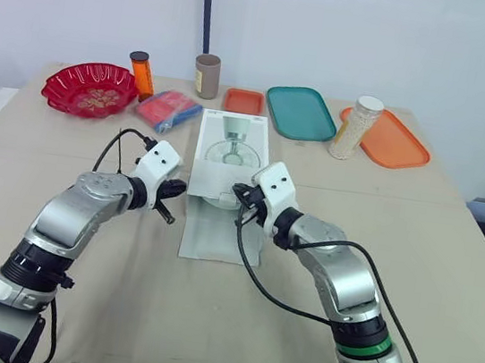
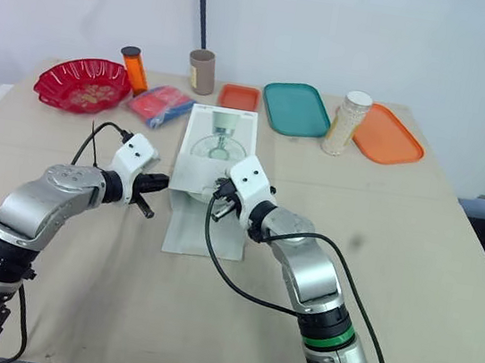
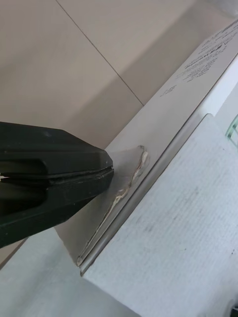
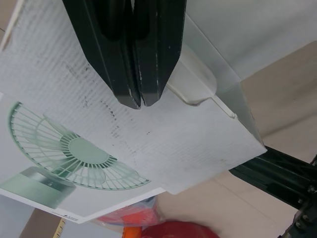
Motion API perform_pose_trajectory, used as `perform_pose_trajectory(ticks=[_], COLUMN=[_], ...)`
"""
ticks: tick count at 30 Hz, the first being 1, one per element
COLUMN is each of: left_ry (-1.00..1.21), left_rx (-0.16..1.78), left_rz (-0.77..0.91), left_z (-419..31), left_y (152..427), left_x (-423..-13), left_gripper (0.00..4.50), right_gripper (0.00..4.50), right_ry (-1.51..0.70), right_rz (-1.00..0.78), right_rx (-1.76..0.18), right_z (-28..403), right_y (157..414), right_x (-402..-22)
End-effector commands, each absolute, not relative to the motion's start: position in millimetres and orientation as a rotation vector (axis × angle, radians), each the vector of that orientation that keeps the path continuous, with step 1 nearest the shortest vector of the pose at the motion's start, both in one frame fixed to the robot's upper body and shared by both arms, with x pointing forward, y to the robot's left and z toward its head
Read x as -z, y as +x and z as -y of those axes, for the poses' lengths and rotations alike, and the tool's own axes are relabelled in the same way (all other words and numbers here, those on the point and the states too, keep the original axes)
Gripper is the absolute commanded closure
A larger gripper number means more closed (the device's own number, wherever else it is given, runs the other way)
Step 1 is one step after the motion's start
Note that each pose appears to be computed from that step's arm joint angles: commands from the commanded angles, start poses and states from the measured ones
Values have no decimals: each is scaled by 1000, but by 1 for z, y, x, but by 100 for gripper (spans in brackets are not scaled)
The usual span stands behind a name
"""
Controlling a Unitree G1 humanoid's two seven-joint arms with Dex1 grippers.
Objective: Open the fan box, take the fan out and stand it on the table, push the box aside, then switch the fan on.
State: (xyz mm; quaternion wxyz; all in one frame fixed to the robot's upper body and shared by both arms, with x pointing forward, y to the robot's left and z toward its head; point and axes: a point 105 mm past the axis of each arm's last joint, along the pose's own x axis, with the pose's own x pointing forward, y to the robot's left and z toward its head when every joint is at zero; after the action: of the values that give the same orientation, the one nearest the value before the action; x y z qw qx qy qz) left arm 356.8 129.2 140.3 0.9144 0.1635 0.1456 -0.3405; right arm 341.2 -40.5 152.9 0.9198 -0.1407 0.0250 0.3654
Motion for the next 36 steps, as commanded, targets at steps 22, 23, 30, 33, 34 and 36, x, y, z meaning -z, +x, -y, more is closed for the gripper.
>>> perform_pose_trajectory(ticks=[22, 23, 30, 33, 34, 36], left_ry=[116, 93, -17, -100, -129, -174], left_rx=[619, 616, 672, 665, 667, 659], left_rz=[-211, -220, -257, -279, -293, -315], left_z=[-166, -166, -153, -151, -148, -146], left_y=[313, 310, 283, 278, 276, 272], left_x=[-185, -184, -177, -174, -170, -165], left_gripper=[450, 450, 450, 450, 450, 450], right_gripper=[445, 445, 445, 445, 445, 445], right_ry=[-258, -258, -248, -247, -242, -235], right_rz=[-121, -121, -133, -137, -140, -145], right_rx=[-743, -744, -740, -737, -734, -731], right_z=[37, 37, 38, 39, 39, 39], right_y=[337, 337, 338, 338, 338, 338], right_x=[-134, -134, -132, -131, -131, -130])
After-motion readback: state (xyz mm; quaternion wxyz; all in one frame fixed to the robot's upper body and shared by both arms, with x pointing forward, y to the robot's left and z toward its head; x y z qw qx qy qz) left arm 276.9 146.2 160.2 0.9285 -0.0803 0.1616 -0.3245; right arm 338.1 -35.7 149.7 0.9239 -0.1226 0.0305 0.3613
